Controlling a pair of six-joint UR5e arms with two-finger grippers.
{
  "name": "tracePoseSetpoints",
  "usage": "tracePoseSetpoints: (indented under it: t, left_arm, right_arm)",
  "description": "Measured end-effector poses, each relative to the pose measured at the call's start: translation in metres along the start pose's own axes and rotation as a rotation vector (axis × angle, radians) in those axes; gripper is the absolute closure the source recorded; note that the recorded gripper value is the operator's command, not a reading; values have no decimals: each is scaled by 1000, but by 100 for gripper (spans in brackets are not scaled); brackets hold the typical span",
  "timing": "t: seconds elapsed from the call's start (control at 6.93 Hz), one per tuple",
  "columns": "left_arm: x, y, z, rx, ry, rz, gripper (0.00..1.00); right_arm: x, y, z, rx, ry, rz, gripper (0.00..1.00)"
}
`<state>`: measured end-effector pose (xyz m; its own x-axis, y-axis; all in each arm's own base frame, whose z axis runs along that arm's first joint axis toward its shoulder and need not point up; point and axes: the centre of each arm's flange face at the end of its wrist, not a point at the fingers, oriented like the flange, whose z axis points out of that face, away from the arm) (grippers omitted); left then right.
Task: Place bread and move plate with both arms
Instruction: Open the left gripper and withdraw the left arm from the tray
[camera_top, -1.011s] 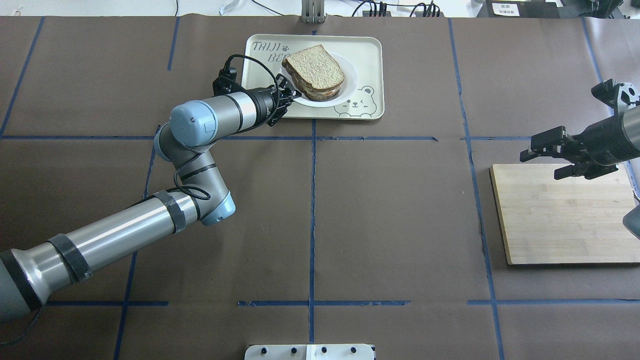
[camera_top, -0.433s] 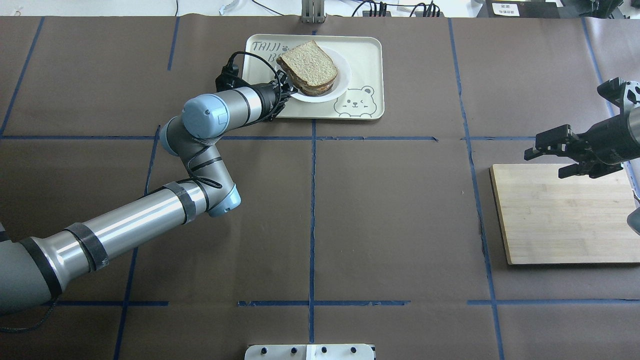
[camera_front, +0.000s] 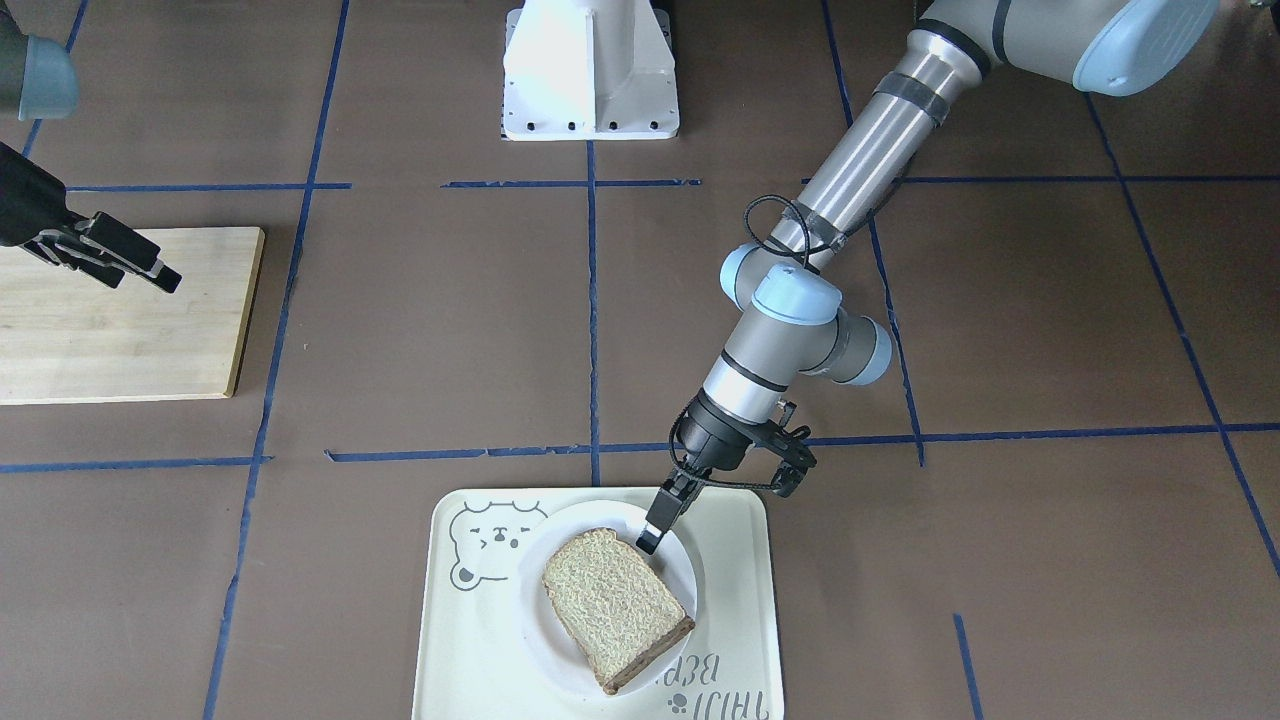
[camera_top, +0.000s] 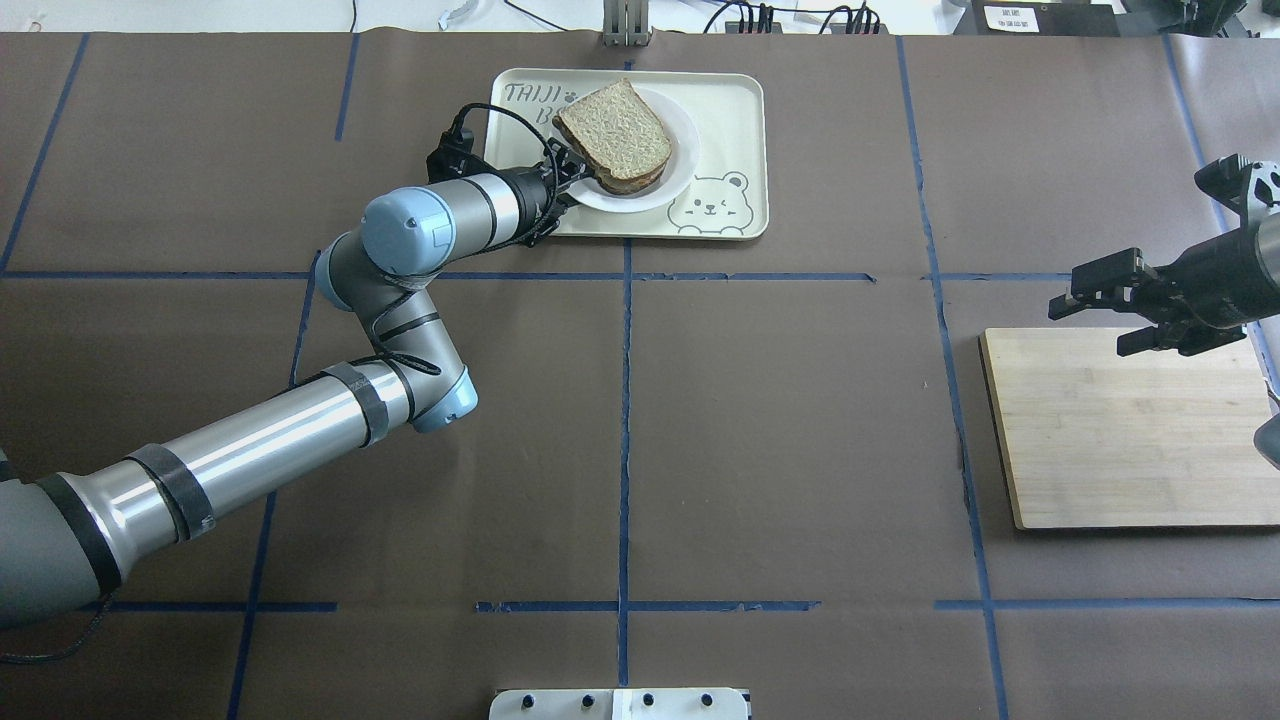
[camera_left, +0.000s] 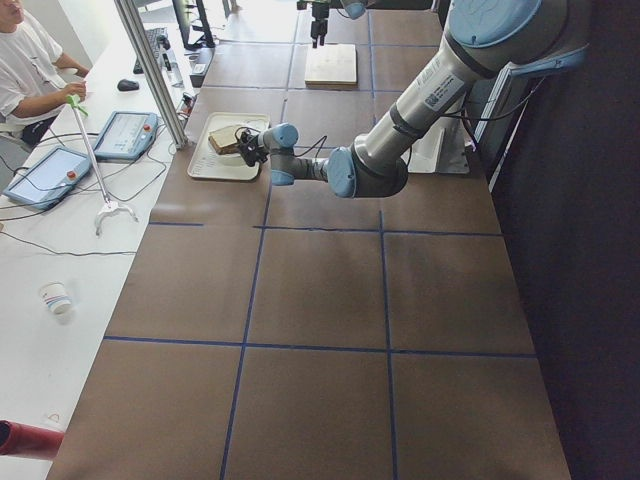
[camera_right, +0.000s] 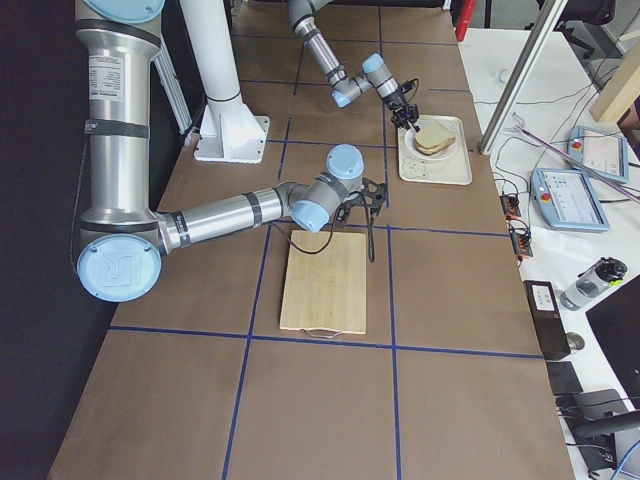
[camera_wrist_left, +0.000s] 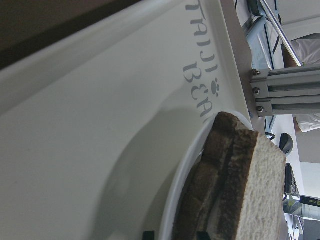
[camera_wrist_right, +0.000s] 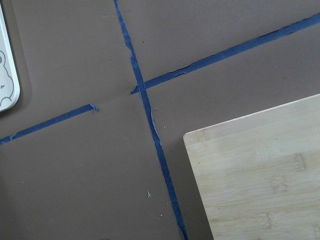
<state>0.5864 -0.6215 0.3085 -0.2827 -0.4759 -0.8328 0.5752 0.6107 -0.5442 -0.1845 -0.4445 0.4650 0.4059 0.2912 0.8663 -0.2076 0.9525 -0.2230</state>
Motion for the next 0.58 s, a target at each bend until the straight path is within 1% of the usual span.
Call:
tracePoseSetpoints:
  t: [0.14, 0.29, 0.43, 0.58]
  left_arm:
    - [-9, -7, -10, -5, 3, 20, 56]
    - [-13, -13, -29, -19, 6, 53, 53]
    - [2, -12, -52, -35, 0, 85, 39]
    - [24, -13, -82, -49, -16, 133, 33]
  right_arm:
    - [0, 0, 0, 1, 0, 1, 0]
    - [0, -1, -1, 1, -1, 1, 0]
    - [1, -1, -2, 4, -2, 2, 0]
    - [1, -3, -5, 11, -4, 3, 0]
